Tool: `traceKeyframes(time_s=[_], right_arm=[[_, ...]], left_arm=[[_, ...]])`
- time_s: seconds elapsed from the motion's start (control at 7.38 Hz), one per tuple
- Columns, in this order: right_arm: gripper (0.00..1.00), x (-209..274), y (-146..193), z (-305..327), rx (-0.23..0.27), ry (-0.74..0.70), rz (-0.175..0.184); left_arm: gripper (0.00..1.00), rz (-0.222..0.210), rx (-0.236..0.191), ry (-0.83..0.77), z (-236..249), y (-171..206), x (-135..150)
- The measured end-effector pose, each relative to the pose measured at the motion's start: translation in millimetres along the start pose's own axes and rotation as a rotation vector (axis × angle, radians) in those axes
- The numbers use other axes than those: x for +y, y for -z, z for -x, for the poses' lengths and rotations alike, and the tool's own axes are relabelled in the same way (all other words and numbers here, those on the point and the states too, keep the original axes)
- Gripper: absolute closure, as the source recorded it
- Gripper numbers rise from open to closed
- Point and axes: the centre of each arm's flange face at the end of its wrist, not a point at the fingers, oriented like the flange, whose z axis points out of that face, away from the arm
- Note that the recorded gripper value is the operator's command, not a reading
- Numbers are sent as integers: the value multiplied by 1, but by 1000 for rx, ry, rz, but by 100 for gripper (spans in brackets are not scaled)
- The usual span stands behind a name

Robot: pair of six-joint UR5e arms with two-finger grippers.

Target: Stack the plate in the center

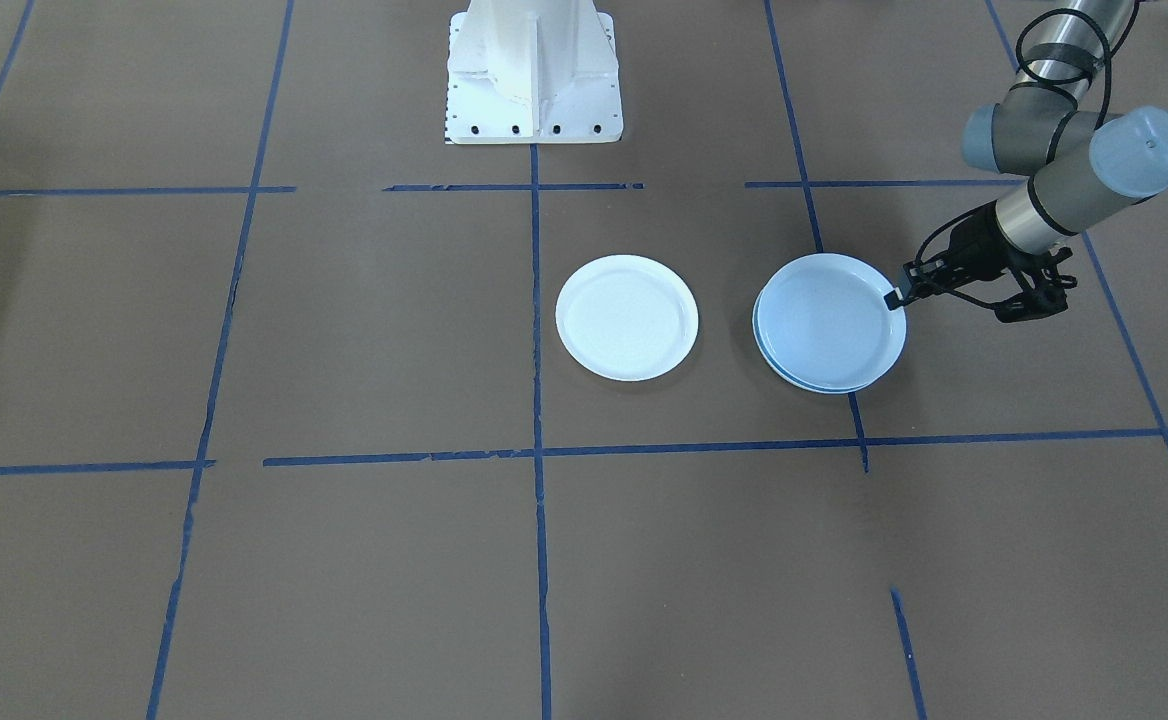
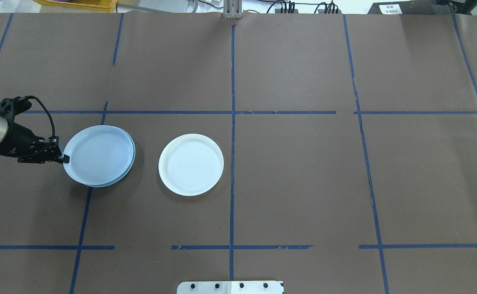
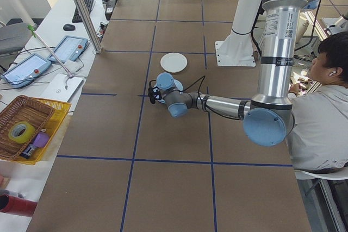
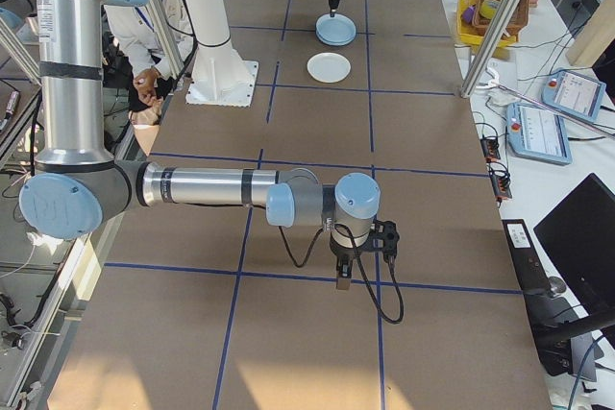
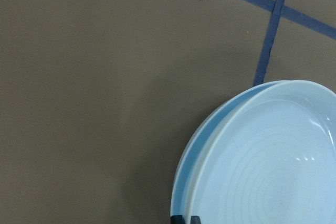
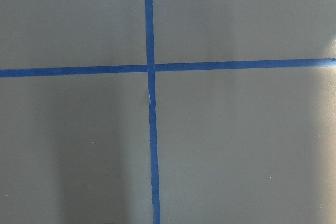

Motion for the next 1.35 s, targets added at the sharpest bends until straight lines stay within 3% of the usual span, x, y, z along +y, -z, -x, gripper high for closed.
traceKeyframes(time_s=[0.41,0.68,0.95,1.22,1.35], right_arm=[[0,0,0,0,0,-1,0],[0,0,0,0,0,-1,0],[0,0,0,0,1,-1,0],[0,0,0,0,1,-1,0],[0,0,0,0,0,-1,0]], left_arm=[[0,18,86,-7,-62,21,13],[0,-28,135,43,-124,9,19],[0,-96,139,102,-170,-38,46],[0,-166,104,147,-215,-81,69],[1,-175,85,151,-228,-97,81]])
